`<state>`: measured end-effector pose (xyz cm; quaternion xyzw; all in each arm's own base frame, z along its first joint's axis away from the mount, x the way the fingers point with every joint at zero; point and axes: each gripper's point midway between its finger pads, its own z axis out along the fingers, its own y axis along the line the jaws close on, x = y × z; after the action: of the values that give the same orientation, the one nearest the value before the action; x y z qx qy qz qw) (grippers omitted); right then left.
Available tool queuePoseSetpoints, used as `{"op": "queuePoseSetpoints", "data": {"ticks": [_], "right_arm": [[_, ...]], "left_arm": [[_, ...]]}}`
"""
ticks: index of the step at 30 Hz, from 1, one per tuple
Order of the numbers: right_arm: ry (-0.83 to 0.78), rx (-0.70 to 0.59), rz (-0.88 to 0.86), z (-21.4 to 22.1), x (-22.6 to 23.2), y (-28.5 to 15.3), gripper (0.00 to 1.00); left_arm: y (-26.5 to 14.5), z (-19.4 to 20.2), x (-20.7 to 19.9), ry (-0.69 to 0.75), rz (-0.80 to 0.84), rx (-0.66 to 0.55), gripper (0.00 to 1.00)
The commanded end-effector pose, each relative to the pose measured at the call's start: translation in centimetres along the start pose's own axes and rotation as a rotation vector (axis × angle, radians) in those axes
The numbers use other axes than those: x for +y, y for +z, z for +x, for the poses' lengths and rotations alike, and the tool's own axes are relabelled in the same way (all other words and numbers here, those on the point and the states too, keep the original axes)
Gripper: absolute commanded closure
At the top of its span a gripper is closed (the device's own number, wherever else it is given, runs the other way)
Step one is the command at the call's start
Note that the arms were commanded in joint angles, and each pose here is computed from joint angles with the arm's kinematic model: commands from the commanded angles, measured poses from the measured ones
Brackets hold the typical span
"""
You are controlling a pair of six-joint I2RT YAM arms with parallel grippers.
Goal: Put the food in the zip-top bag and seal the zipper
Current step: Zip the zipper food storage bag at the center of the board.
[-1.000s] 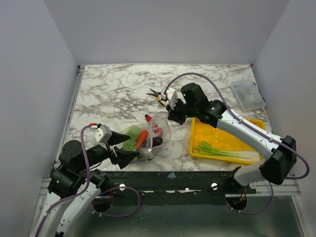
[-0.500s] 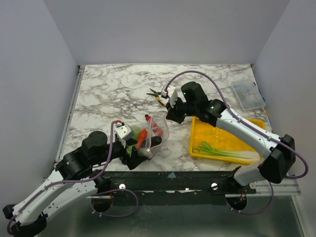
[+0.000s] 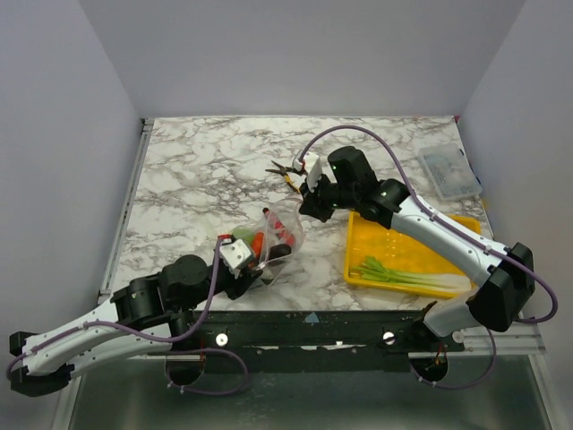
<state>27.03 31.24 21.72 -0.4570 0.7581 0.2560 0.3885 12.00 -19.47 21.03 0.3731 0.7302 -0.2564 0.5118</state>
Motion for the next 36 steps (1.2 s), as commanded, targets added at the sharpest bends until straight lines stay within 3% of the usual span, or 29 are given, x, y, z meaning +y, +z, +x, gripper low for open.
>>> {"op": "queuePoseSetpoints", "data": {"ticks": [1, 3, 4, 6, 9, 13, 19, 24, 28, 32, 36], "right_arm": [[0.005, -0.063, 0.001, -2.1, -0.2, -0.4, 1.0], [0.015, -0.082, 0.021, -2.5, -0.5, -0.5, 1.0], [0.022, -0.091, 0.041, -2.5, -0.8, -0.5, 0.94], [0.027, -0.112, 0.088, -2.7, -1.4, -0.8, 0.67], [-0.012, -0.134, 0.112, -2.5, -1.4, -1.8, 0.46], [-0.155, -0.192, 0.235, -2.2, -2.8, -4.3, 0.33], [-0.42, -0.234, 0.378, -4.8, -4.2, -10.0, 0.26], [-0.604, -0.408, -0.046, -8.9, 4.7, -11.3, 0.29], [-0.753, -0.545, -0.241, -11.2, 13.9, -11.0, 0.32], [-0.817, -0.463, -0.405, -10.3, 19.8, -7.8, 0.33], [-0.835, -0.415, -0.433, -9.0, 20.5, -5.2, 0.35]], "left_arm": [[-0.8, -3.4, 0.6, 0.005, -0.02, -0.186, 0.77], [-0.8, -3.2, 0.5, 0.025, -0.008, -0.174, 0.9], [-0.8, -3.0, 0.4, 0.035, -0.004, -0.161, 0.94], [-0.7, -2.7, 0.4, 0.044, -0.003, -0.148, 1.0], [-0.6, -2.7, 0.3, 0.054, 0.0, -0.158, 1.0], [-0.8, -3.2, 0.9, 0.045, -0.028, -0.191, 1.0], [-1.3, -3.4, 1.5, 0.031, -0.057, -0.223, 1.0], [-1.3, -3.4, 1.5, 0.039, -0.057, -0.225, 1.0], [-1.2, -3.3, 1.3, 0.038, -0.045, -0.219, 1.0], [-1.3, -3.3, 1.4, 0.034, -0.049, -0.221, 1.0], [-1.4, -3.4, 1.2, 0.032, -0.037, -0.227, 1.0]]}}
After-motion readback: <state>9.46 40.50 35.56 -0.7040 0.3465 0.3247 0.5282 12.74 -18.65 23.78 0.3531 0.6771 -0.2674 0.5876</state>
